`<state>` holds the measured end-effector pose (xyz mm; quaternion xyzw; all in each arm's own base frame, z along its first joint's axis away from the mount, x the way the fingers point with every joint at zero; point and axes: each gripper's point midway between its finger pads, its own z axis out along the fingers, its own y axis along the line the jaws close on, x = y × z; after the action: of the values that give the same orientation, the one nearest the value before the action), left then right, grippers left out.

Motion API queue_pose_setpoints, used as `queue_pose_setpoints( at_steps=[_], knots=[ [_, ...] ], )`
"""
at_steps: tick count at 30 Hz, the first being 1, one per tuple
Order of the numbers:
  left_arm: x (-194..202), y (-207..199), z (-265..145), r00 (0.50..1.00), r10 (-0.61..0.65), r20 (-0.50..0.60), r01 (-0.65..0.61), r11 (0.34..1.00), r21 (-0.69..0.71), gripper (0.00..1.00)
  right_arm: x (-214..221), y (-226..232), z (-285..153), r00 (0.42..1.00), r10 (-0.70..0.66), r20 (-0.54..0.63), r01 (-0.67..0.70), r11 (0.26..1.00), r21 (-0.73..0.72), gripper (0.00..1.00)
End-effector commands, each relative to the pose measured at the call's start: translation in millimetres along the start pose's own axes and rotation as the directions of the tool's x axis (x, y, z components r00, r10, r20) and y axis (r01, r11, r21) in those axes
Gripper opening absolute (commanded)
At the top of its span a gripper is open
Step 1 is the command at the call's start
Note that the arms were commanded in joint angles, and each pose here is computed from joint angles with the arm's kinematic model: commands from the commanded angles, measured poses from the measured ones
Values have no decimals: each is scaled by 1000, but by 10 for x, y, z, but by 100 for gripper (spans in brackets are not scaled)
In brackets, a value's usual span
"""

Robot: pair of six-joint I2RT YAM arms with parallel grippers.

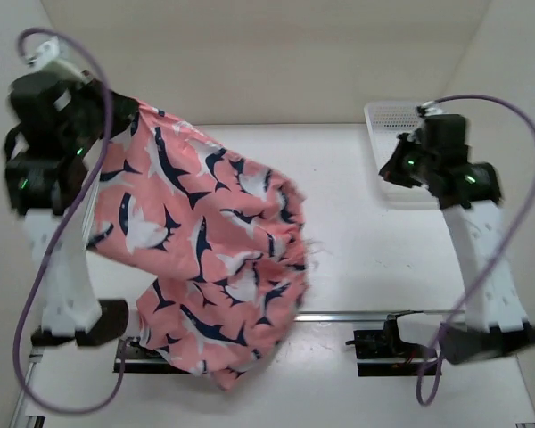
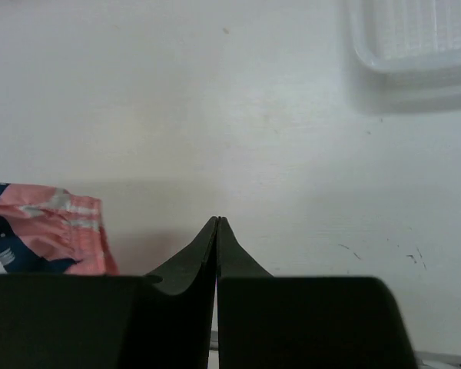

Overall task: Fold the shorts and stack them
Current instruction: Fold the shorts

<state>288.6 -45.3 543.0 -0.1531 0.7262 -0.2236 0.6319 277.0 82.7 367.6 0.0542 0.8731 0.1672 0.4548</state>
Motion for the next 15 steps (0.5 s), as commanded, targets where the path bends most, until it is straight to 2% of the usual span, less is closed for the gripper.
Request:
queue_pose_setpoints(
  at_steps=[1, 2, 3, 5, 6, 7, 8, 10, 15],
  knots=[
    [406, 621, 958, 991, 28, -134, -52, 982, -180, 10, 132, -385, 758, 998, 9, -55, 0, 986, 166, 0],
    [478, 688, 1116, 988, 23, -155, -53, 980, -191, 10, 171, -410, 924, 997, 25, -73, -12, 985, 175, 0],
    [705, 892, 1418, 974, 17, -225, -71, 970, -233, 10, 214, -435, 1222, 994, 30, -108, -11, 984, 177, 0],
    [830, 1100, 1713, 966, 14, -260, -86, 959, -270, 10, 258, -481, 1526, 990, 35, -139, -8, 982, 189, 0],
    [914, 1172, 1845, 960, 7, -281, -89, 956, -280, 10, 344, -539, 1826, 983, 50, -177, -13, 979, 205, 0],
    [1048, 1322, 2091, 948, -2, -319, -95, 952, -289, 10, 353, -525, 1946, 979, 53, -196, -14, 980, 197, 0],
    [1099, 1350, 2202, 944, -7, -330, -93, 954, -285, 10, 237, -409, 2021, 980, 52, -190, -24, 988, 151, 0],
    [1322, 1503, 2410, 921, -17, -389, -108, 949, -296, 10, 323, -326, 2304, 970, 61, -234, -35, 993, 113, 0],
    [1397, 1612, 2390, 910, -24, -414, -119, 942, -315, 10, 647, 27, 2645, 944, -7, -331, 14, 1000, 18, 0]
  ],
)
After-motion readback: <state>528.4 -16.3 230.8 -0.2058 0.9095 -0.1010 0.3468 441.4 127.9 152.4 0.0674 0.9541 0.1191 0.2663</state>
